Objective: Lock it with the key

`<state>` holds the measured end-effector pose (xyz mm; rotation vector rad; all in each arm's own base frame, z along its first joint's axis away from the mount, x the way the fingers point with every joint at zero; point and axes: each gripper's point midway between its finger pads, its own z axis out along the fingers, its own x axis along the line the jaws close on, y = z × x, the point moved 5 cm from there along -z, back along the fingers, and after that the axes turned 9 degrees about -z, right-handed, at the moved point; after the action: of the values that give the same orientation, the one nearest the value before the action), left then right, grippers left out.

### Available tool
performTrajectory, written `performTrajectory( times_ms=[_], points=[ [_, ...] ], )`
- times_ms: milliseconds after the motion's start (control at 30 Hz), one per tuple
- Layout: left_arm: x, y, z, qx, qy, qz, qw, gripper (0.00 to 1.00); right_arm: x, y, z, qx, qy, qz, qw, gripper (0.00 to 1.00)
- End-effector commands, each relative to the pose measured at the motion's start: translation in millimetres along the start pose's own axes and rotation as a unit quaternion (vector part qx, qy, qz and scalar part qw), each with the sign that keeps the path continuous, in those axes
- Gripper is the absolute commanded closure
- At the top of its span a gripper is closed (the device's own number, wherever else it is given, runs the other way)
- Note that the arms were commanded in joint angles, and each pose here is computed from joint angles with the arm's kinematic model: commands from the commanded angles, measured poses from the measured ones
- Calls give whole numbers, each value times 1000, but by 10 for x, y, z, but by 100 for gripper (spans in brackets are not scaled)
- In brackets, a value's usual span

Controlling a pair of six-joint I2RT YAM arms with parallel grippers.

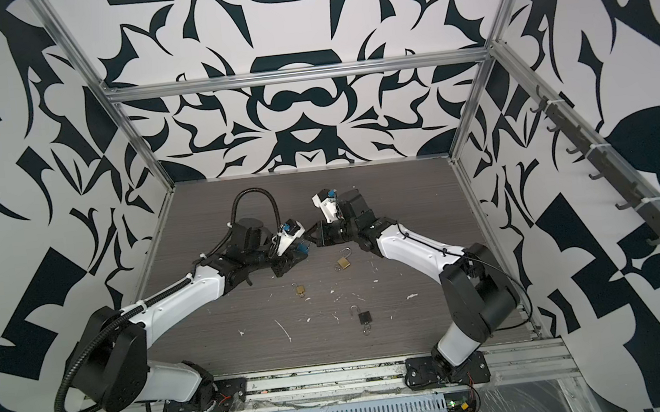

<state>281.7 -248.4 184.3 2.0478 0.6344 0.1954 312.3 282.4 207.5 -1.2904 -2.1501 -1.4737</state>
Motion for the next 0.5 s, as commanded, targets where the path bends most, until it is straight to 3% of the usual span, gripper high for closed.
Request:
performTrajectory(
  times_ms=[0, 467],
  points=[
    [-183, 1307, -451, -272, -23, 125, 954, 100, 207, -897, 257, 174, 65, 56, 981, 100],
    [-87, 1330, -516, -301, -6, 113, 947, 100, 149, -1031, 305, 183, 62, 70, 979, 100]
  ],
)
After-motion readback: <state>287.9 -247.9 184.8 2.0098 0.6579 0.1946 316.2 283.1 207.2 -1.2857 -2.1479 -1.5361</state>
